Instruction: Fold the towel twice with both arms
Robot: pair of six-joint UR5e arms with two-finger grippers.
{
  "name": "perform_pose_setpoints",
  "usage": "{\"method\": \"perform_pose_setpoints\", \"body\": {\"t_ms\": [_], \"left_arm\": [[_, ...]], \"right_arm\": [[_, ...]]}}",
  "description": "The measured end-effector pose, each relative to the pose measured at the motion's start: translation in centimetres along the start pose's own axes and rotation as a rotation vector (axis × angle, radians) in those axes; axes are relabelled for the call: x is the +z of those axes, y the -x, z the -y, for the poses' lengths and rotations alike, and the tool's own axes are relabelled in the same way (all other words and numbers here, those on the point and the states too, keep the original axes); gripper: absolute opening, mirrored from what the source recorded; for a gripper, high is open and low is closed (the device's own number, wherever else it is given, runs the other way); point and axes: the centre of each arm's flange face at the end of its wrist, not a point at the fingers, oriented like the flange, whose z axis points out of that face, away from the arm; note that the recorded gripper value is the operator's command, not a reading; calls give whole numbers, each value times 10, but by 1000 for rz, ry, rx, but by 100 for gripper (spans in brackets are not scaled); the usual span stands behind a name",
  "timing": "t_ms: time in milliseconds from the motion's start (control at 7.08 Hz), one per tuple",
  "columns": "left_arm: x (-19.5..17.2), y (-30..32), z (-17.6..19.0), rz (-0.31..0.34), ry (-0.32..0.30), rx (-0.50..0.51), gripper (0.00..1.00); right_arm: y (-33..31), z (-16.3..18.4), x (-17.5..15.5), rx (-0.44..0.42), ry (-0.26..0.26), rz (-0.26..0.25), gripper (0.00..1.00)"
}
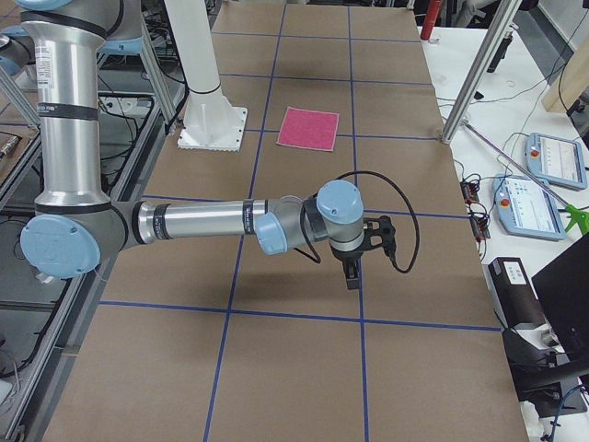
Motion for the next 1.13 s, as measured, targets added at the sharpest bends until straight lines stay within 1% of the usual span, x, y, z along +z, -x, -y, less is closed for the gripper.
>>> {"method": "perform_pose_setpoints", "body": {"t_ms": [141,283,424,565,706,848,1130], "left_arm": [[8,-18,12,-13,-36,-33,100],[23,-42,21,-39,-76,-19,100],[42,-75,28,-84,-98,-3,100],[63,-119,35,-139,-88,-42,100],[75,-165,40,-186,-75,-124,100],[83,-209,43,-217,-72,-222,100],[103,-303,44,-273,-53,-403,100]], "right_arm": [[36,5,-5,49,-12,19,99],[73,6,-10,91,-22,36,99],[109,6,-11,127,-30,44,99],[146,7,-6,165,-40,40,99],[186,7,2,211,-56,32,99],[228,0,8,270,-74,35,99],[299,-25,8,396,-104,75,99]]}}
